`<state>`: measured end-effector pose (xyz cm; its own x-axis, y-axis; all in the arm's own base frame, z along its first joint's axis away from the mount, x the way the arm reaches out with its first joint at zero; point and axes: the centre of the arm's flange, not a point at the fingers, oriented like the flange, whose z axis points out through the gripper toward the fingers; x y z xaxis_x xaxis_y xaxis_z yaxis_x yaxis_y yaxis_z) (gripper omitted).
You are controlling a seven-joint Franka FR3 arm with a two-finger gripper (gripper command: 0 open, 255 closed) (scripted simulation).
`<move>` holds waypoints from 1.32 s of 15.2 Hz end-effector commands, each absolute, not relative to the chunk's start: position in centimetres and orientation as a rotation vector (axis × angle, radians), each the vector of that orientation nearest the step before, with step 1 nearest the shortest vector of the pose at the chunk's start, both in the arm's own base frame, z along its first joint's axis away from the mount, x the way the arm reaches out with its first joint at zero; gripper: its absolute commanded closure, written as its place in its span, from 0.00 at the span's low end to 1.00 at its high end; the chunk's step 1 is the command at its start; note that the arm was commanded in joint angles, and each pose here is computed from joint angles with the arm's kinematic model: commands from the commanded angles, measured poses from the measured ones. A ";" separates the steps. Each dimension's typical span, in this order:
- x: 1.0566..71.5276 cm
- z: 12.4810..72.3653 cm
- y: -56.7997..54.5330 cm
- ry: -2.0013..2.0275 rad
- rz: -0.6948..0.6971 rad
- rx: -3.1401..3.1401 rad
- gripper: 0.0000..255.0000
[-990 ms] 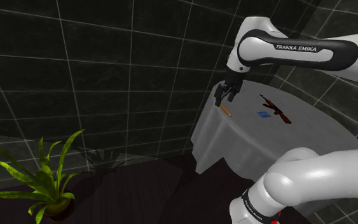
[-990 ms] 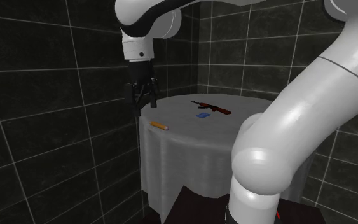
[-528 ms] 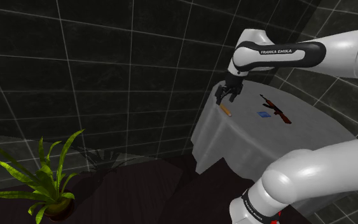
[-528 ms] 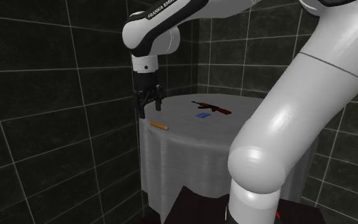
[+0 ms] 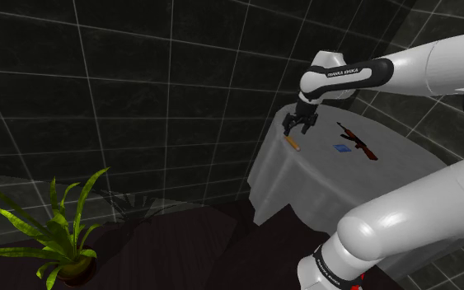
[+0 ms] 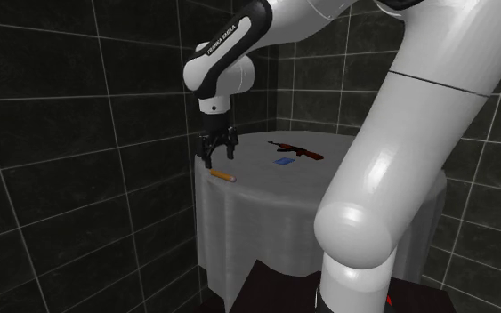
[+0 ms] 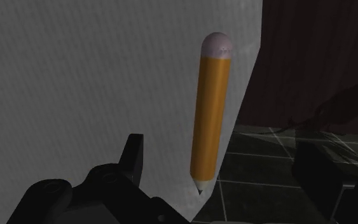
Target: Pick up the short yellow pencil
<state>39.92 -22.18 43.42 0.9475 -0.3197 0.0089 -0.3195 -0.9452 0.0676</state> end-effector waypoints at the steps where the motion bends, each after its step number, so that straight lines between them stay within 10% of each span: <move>1: 39.8 42.5 -22.5 -0.506 -0.001 3.030 0.00; 8: 39.8 39.6 -22.5 -0.506 -0.001 3.030 0.00; 9: 39.8 39.6 -22.5 -0.506 -0.001 3.030 1.00; 20: 39.8 40.6 -22.5 -0.506 -0.001 3.030 1.00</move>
<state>39.81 -22.46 40.20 0.9457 -0.3247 0.0112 -0.3247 -0.9433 0.0686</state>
